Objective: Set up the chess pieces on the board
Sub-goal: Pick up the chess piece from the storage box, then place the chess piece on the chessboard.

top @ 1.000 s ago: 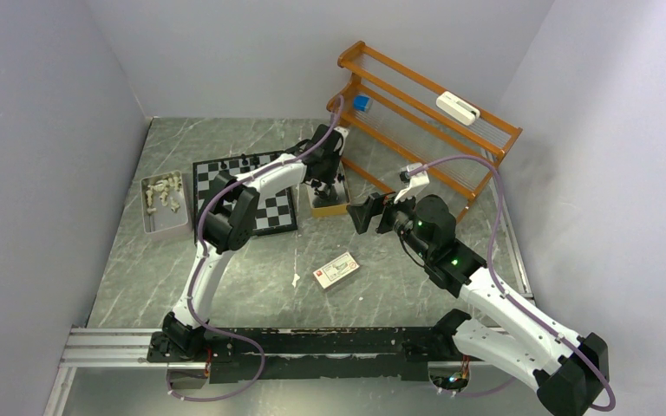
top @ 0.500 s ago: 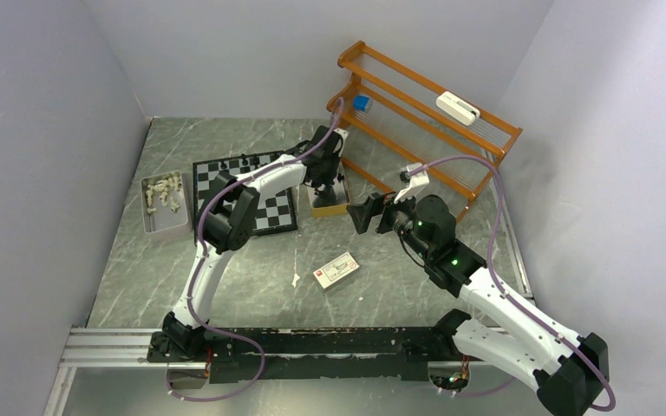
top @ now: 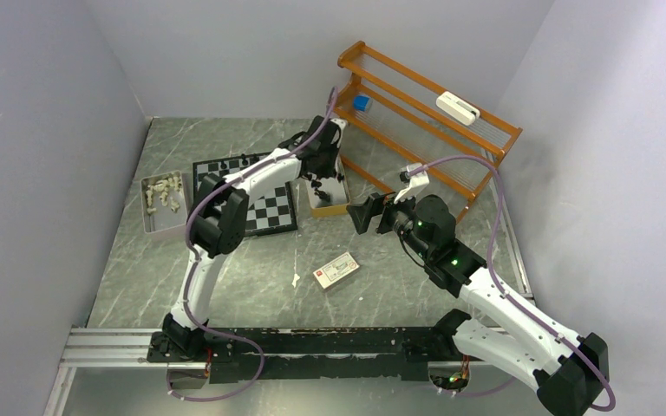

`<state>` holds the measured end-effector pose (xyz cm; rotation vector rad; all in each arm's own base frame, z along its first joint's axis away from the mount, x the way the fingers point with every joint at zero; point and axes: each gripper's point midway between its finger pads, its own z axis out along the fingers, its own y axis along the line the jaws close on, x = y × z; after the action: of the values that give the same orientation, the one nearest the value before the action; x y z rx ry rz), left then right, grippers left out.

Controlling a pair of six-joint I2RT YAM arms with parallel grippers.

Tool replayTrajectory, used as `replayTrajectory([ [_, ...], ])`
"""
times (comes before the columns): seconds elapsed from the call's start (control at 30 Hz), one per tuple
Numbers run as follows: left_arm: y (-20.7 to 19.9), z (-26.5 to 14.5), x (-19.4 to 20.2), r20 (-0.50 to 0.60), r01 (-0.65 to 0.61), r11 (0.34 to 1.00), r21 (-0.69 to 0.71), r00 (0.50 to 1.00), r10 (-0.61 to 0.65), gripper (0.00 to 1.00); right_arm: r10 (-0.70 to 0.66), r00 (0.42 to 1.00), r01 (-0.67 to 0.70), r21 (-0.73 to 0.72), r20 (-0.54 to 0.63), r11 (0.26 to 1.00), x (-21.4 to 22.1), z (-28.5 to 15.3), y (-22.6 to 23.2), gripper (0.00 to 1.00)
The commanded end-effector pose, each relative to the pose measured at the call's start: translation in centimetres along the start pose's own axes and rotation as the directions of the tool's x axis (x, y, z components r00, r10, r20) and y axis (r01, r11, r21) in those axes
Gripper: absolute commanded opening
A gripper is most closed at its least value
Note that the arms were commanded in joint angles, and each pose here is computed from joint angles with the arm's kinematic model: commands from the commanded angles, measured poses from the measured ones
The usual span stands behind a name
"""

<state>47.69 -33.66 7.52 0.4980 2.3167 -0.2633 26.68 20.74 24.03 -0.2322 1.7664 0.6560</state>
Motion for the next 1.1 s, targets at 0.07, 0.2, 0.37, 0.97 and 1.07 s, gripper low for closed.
replayTrajectory([
  [0.07,2.0,-4.5,-3.8,0.052,0.072,0.997,-0.035,0.996,-0.07,0.16,0.001,0.999,0.0,-0.012,0.037,1.0,-1.0,-0.1,0.3,1.0],
  [0.2,5.0,-6.3,-3.9,0.055,0.124,0.989,-0.082,0.991,-0.12,0.16,0.004,0.999,-0.003,-0.012,0.04,1.0,-1.1,-0.5,0.4,1.0],
  [0.37,10.4,-8.5,-3.2,0.059,0.197,0.967,-0.161,0.98,-0.19,0.16,0.009,0.999,-0.008,-0.025,0.048,1.0,-1.2,-0.7,0.5,1.0],
  [0.97,23.3,-9.1,0.7,0.069,0.366,0.864,-0.345,0.928,-0.366,0.17,0.007,0.998,-0.005,-0.031,0.061,1.0,-1.4,-1.0,0.6,1.0],
  [1.07,23.8,-8.5,1.7,0.053,0.371,0.855,-0.362,0.924,-0.379,0.17,0.006,0.998,-0.004,-0.026,0.061,1.0,-1.4,-1.0,0.5,1.0],
])
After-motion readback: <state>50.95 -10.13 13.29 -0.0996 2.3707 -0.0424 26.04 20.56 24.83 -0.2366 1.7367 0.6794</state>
